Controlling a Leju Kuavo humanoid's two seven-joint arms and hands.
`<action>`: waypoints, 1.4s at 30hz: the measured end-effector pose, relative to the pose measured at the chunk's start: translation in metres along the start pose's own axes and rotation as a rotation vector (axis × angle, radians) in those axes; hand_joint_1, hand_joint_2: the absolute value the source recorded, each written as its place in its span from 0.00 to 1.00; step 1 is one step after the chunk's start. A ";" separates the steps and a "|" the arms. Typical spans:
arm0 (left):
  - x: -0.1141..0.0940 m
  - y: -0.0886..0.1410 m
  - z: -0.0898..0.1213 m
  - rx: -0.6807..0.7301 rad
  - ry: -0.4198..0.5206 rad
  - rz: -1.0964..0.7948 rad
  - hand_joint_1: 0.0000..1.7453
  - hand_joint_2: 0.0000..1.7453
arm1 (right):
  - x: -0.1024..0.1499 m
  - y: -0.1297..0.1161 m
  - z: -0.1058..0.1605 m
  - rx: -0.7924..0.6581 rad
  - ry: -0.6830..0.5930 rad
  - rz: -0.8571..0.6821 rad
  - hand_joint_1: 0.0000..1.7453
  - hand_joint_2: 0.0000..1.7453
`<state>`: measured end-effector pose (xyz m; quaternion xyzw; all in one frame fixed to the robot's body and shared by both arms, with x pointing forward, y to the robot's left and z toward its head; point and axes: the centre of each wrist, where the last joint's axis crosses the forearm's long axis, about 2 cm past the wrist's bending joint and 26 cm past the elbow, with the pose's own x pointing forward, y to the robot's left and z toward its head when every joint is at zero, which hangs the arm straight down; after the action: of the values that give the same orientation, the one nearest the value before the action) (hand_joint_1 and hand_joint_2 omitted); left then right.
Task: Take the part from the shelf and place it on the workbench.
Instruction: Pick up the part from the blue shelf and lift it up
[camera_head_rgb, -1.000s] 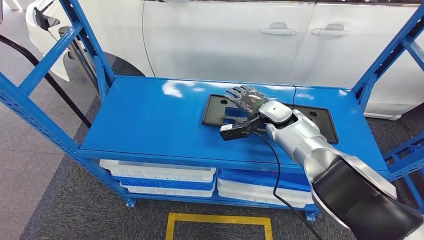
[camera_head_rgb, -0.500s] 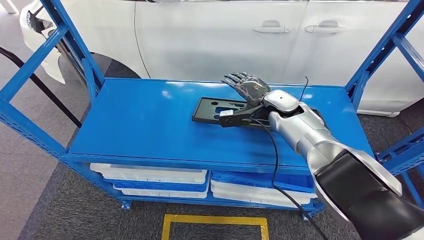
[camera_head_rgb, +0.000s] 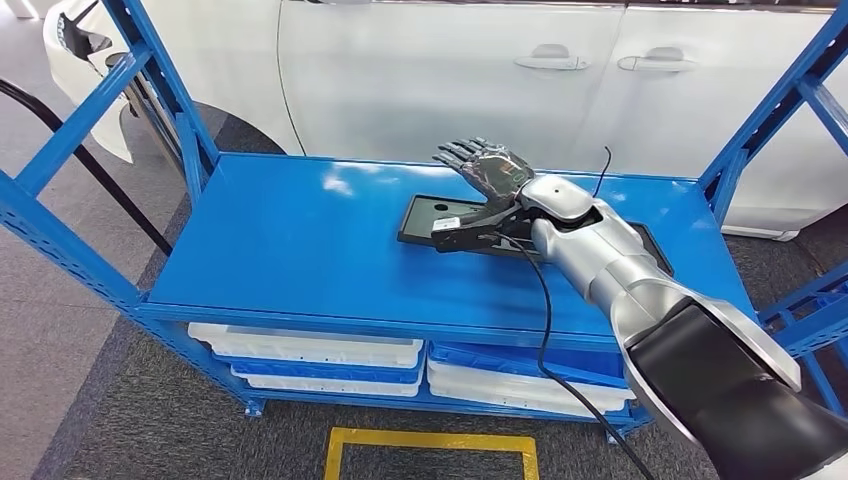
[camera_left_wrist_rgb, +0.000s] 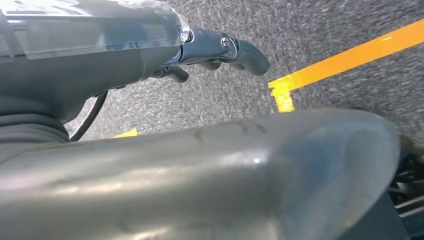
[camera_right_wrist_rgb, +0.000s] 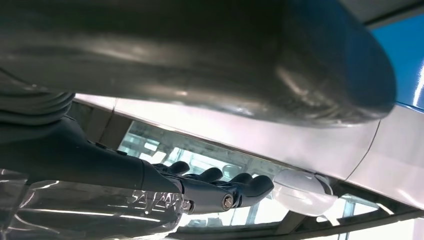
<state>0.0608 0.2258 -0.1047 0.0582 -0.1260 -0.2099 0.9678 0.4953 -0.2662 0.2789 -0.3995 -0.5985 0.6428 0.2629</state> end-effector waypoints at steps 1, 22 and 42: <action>0.000 0.000 0.000 0.000 -0.001 0.002 0.00 0.00 | -0.002 0.001 0.002 0.000 0.002 0.008 0.00 0.00; -0.004 -0.003 0.001 -0.015 0.004 0.008 0.00 0.00 | 0.009 0.068 0.093 -0.090 0.081 0.038 0.00 1.00; -0.003 -0.004 0.001 -0.014 0.005 0.003 0.00 0.00 | 0.022 0.073 0.083 -0.072 0.145 0.158 0.00 1.00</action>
<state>0.0563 0.2230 -0.1050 0.0516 -0.1220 -0.2094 0.9688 0.4251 -0.3057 0.2003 -0.5003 -0.5671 0.6089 0.2395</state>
